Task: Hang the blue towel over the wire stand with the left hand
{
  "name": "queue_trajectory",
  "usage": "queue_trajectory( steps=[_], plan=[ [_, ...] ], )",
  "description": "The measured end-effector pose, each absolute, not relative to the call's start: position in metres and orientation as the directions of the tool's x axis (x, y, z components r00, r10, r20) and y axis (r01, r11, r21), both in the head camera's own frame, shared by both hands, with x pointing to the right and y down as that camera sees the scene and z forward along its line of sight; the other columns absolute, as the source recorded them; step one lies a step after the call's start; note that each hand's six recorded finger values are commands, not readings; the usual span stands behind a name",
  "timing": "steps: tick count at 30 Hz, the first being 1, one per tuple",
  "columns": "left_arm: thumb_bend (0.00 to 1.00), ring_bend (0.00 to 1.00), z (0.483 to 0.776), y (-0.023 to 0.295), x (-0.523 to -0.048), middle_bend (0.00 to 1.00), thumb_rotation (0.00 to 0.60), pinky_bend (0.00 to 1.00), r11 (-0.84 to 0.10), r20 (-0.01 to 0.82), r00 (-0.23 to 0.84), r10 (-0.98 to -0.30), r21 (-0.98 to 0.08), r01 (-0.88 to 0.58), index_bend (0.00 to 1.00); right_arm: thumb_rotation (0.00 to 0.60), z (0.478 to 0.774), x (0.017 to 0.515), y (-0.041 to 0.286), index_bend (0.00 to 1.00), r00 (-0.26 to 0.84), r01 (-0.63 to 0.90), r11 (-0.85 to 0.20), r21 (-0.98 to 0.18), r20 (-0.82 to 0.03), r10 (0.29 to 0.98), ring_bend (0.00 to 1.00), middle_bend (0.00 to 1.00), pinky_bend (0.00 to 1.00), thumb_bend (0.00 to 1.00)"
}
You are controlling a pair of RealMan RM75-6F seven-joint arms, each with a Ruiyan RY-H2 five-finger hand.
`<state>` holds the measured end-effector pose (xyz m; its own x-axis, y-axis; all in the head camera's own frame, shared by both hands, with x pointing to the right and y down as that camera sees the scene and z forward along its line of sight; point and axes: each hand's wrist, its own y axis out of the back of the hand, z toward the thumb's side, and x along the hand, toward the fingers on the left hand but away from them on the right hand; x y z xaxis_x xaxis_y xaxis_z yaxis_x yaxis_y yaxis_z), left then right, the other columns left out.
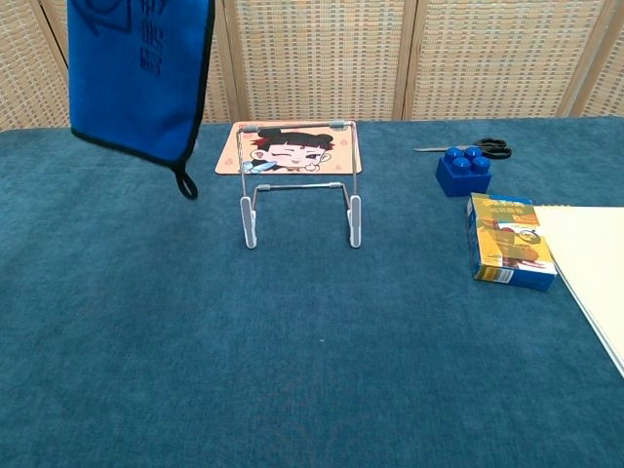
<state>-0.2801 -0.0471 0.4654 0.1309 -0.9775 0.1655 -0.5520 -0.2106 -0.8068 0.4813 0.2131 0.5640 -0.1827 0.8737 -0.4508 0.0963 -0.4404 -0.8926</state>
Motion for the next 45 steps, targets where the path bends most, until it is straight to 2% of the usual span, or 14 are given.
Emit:
queue_trajectory(
  steps=[6,10,23,39,45],
  plan=[
    [0.41,0.0,0.45,-0.087,-0.269,0.0,0.6,0.0,-0.134,0.086,0.114,-0.99,-0.83,-0.541,0.78,0.6,0.561,0.491,0.209,0.0,-0.212,0.109,-0.428,-0.897,-0.441,0.872,0.0,0.0,0.0,0.0],
    [0.41,0.0,0.455,-0.106,-0.246,0.0,0.6,0.0,-0.11,0.053,0.116,-0.992,-0.811,-0.575,0.78,0.6,0.561,0.494,0.208,0.0,-0.218,0.111,-0.426,-0.898,-0.441,0.871,0.0,0.0,0.0,0.0],
    [0.41,0.0,0.497,-0.108,-0.174,0.0,0.6,0.0,-0.163,0.044,0.194,-0.98,-0.737,-0.656,0.78,0.6,0.564,0.498,0.207,0.0,-0.227,0.117,-0.435,-0.893,-0.45,0.864,0.0,0.0,0.0,0.0],
    [0.41,0.0,0.542,-0.116,-0.17,0.0,0.6,0.0,-0.167,0.089,0.15,-0.985,-0.736,-0.657,0.78,0.6,0.56,0.496,0.206,0.0,-0.219,0.105,-0.416,-0.904,-0.429,0.877,0.0,0.0,0.0,0.0],
    [0.41,0.0,0.543,-0.127,-0.176,0.0,0.6,0.0,-0.103,0.058,0.09,-0.994,-0.755,-0.647,0.76,0.6,0.56,0.499,0.207,0.0,-0.227,0.106,-0.417,-0.903,-0.431,0.873,0.0,0.0,0.0,0.0]
  ],
)
